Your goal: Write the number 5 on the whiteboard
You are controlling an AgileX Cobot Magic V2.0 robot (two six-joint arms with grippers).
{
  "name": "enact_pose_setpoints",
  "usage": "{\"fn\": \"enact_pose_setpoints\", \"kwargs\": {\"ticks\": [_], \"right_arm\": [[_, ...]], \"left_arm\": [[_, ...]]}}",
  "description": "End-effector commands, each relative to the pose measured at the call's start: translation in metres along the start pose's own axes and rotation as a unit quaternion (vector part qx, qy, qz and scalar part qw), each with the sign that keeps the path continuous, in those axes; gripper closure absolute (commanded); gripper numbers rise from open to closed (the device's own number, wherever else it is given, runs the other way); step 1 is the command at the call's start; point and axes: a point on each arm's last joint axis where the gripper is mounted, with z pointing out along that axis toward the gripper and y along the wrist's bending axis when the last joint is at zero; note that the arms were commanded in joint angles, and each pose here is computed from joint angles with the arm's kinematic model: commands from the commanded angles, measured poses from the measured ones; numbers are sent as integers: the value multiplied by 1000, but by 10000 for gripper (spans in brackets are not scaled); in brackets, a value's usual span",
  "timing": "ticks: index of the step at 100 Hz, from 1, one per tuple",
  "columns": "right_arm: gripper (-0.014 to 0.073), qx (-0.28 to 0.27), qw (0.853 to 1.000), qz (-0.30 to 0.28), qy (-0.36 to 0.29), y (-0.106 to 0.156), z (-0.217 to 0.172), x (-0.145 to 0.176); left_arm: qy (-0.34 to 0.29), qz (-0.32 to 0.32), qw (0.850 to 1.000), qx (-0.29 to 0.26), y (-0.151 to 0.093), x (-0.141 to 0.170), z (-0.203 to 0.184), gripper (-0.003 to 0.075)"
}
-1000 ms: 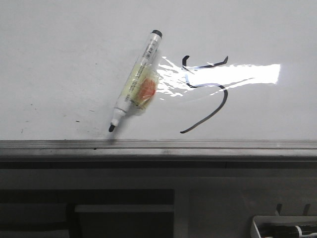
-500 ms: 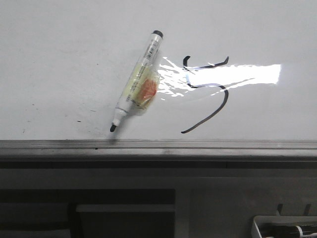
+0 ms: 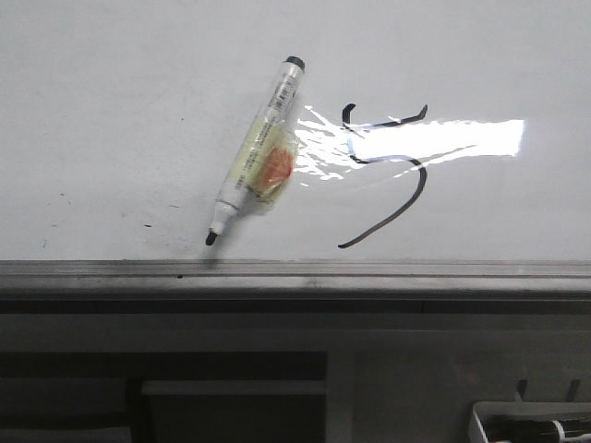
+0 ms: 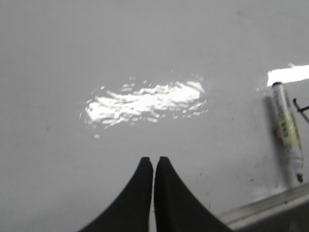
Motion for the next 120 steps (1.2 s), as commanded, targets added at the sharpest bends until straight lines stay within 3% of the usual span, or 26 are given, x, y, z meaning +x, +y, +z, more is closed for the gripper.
{"fn": "enact_pose_setpoints", "kwargs": {"ticks": [1, 12, 32, 120], "right_arm": [[657, 2, 999, -14, -39, -1, -2, -13], [657, 2, 999, -14, -39, -1, -2, -13], [657, 3, 999, -15, -39, -1, -2, -13], [657, 2, 999, -15, -38, -1, -2, -12]], "left_arm": [[39, -22, 999, -30, 3, 13, -4, 741], [99, -40, 993, -56, 3, 26, -11, 741], [97, -112, 984, -95, 6, 27, -12, 741], [96, -113, 984, -98, 6, 27, -12, 741]]}}
